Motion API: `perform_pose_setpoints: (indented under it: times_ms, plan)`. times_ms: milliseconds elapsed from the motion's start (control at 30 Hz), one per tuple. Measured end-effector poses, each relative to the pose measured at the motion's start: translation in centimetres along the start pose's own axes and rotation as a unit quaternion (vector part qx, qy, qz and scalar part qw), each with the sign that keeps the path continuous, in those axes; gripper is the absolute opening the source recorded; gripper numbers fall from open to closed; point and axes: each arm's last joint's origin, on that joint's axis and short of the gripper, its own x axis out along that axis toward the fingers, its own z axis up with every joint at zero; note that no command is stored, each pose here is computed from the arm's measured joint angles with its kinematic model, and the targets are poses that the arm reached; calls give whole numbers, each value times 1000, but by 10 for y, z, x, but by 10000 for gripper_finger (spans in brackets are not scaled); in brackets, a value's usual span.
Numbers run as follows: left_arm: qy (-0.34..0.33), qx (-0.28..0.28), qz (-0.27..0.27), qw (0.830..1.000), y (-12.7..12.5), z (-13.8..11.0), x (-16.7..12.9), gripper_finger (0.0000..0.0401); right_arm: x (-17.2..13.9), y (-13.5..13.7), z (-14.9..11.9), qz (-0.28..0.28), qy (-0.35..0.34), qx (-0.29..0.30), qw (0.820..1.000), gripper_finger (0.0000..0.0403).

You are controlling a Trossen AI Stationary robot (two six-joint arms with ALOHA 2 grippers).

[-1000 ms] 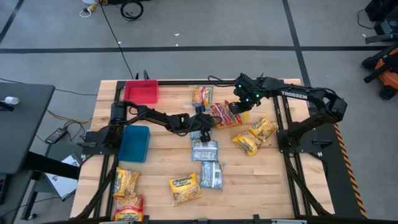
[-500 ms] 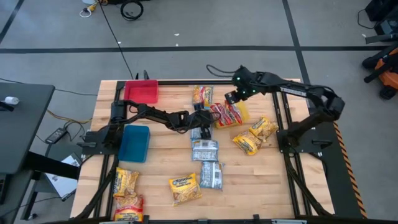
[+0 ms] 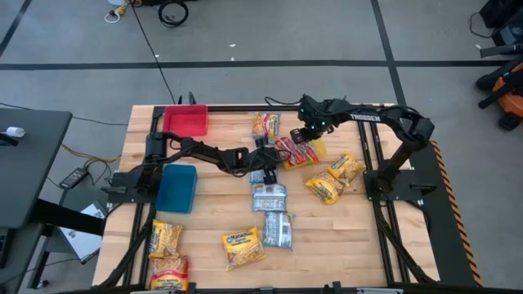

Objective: Sort Maruchan noodles
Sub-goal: Put the red noodle pack into the yellow bin

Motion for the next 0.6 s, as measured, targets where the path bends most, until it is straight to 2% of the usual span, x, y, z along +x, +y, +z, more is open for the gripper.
perform_pose_setpoints:
  times_ms: [300, 433, 600]
  plan:
    - [1, 10, 1, 1000, 1, 0, 0, 52, -20, -10, -14, -14, 38, 15, 999, 24]
    - [1, 10, 0, 1000, 0, 0, 0, 52, -27, -11, -22, -24, 63, 1, 998, 24]
    - [2, 12, 1, 1000, 0, 0, 0, 52, -41, -7, -25, -26, 23, -19, 999, 24]
